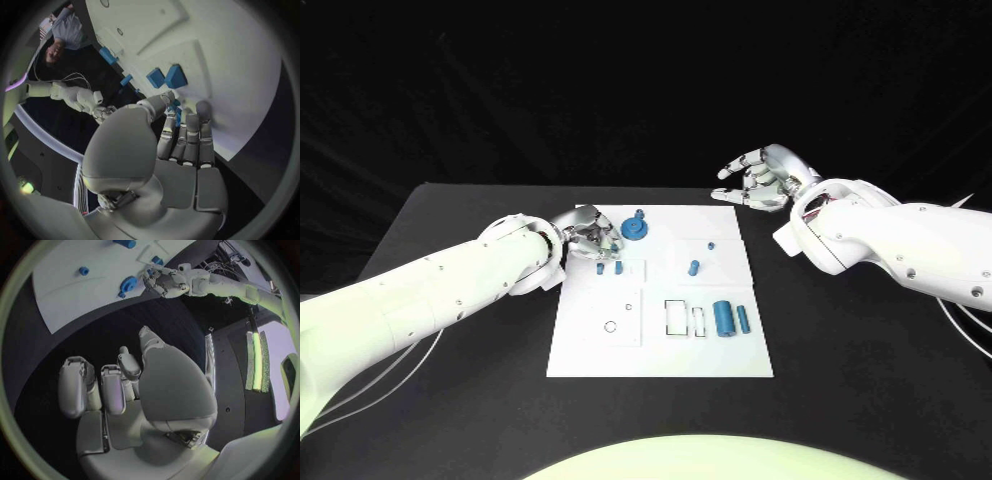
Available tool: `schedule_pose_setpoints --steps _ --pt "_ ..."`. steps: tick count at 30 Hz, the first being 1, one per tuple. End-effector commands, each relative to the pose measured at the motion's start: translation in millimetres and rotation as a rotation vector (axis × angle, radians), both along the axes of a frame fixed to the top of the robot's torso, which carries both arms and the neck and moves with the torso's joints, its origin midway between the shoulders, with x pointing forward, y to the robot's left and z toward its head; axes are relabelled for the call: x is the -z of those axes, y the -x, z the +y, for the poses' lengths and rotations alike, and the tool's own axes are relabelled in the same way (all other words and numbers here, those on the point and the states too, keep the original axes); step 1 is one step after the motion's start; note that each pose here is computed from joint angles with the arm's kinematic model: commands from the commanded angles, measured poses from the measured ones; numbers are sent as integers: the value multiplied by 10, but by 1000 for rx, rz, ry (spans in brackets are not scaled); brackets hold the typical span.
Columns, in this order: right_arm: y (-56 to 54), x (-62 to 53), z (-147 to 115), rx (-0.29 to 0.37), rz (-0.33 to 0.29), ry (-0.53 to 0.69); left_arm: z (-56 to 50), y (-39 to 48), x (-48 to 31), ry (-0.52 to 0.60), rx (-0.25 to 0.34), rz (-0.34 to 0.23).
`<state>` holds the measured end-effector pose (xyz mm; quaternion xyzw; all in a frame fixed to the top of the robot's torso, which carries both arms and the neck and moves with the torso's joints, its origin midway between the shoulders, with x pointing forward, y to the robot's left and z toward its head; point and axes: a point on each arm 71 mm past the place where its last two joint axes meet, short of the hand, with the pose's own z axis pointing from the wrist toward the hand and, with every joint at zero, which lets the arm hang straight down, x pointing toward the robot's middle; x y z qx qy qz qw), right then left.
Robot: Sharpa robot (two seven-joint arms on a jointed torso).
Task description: Assemble the parts on the task board
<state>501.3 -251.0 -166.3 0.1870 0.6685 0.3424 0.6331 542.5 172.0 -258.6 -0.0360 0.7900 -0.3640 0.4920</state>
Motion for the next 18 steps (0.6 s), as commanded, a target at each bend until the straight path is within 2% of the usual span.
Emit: schedule_pose_setpoints --steps 1,18 --pt "1 0 7 -4 -2 1 3 20 46 -5 4 15" --pt "0 -1 9 -4 -4 0 5 20 41 -2 2 9"
